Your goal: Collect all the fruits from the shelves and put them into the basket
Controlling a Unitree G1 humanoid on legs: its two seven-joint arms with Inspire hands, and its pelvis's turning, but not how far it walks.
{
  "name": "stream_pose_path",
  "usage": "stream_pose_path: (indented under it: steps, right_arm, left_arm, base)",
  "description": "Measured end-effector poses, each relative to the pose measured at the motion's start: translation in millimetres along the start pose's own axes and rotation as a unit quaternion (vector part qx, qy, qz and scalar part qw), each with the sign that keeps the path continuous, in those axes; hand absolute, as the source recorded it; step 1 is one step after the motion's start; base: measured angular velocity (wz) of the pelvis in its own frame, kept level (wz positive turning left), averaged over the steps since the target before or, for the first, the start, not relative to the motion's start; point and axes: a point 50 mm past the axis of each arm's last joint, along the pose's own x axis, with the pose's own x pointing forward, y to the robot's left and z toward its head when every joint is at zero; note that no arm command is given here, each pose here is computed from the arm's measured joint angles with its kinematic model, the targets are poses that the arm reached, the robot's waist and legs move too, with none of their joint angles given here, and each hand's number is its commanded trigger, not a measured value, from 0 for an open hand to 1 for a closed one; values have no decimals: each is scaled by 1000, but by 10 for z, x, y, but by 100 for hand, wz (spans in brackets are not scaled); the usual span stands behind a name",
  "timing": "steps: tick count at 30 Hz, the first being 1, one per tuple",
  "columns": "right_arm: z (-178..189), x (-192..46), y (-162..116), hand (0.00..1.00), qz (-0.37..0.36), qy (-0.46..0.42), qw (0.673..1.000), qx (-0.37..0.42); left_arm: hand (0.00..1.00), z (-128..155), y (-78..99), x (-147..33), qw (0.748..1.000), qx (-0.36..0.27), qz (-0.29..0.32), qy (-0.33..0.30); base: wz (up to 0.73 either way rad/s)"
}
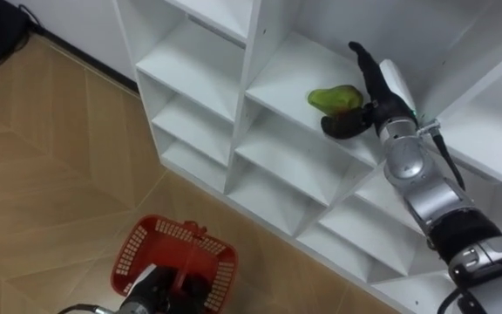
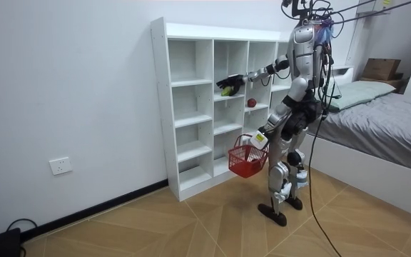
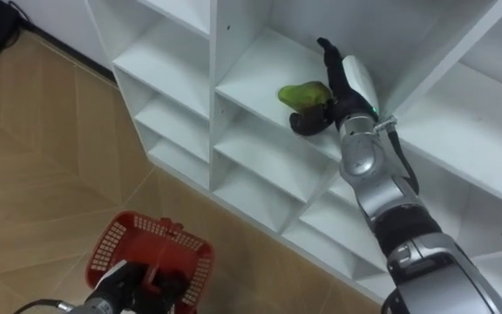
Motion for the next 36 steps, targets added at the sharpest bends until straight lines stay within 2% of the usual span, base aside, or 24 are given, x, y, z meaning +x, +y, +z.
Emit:
stream_pose_path:
  steps: [13, 23, 24, 25, 26, 27, 28, 29, 30, 32, 36]
  right_arm:
    - [-85, -13, 46, 0, 40, 23, 999, 21]
    - [-70, -11, 48, 0, 45, 18, 999, 22]
    - [-69, -11, 49, 10, 45, 18, 999, 22]
    - [-67, -11, 51, 26, 47, 17, 998, 22]
    - [-64, -10, 49, 55, 48, 16, 998, 22]
    - [-60, -9, 47, 64, 48, 15, 999, 22]
    - [-51, -7, 44, 81, 47, 12, 999, 21]
    - [-43, -5, 38, 92, 44, 9, 999, 21]
    - [-37, -3, 29, 97, 39, 6, 999, 23]
    - [-18, 6, -8, 100, 22, 1, 999, 29]
    - [-13, 7, -13, 100, 16, 0, 999, 30]
  left_arm:
    - [100, -12, 43, -8, 1000, 4, 5, 0]
    - [100, -9, 31, -7, 1000, 3, -1, 0]
    - [100, -9, 30, -7, 1000, 3, -1, 0]
    - [100, -9, 30, -6, 1000, 3, -1, -1]
    - [100, -8, 29, -6, 1000, 3, -1, -1]
    - [100, -8, 28, -6, 1000, 2, -1, -1]
    - [100, -7, 23, -5, 1000, 2, -2, -1]
    - [100, -4, 16, -4, 1000, 1, -3, -1]
    - [100, 0, 12, -3, 1000, 1, -3, -2]
    - [100, 6, -12, 1, 1000, -1, -5, -3]
    - [100, 3, -19, 3, 1000, -2, -6, -2]
  base:
    - [0]
    - [0]
    - [0]
    - [0]
    - [0]
    - [0]
    - [0]
    - [0]
    - [0]
    - [0]
    - [0]
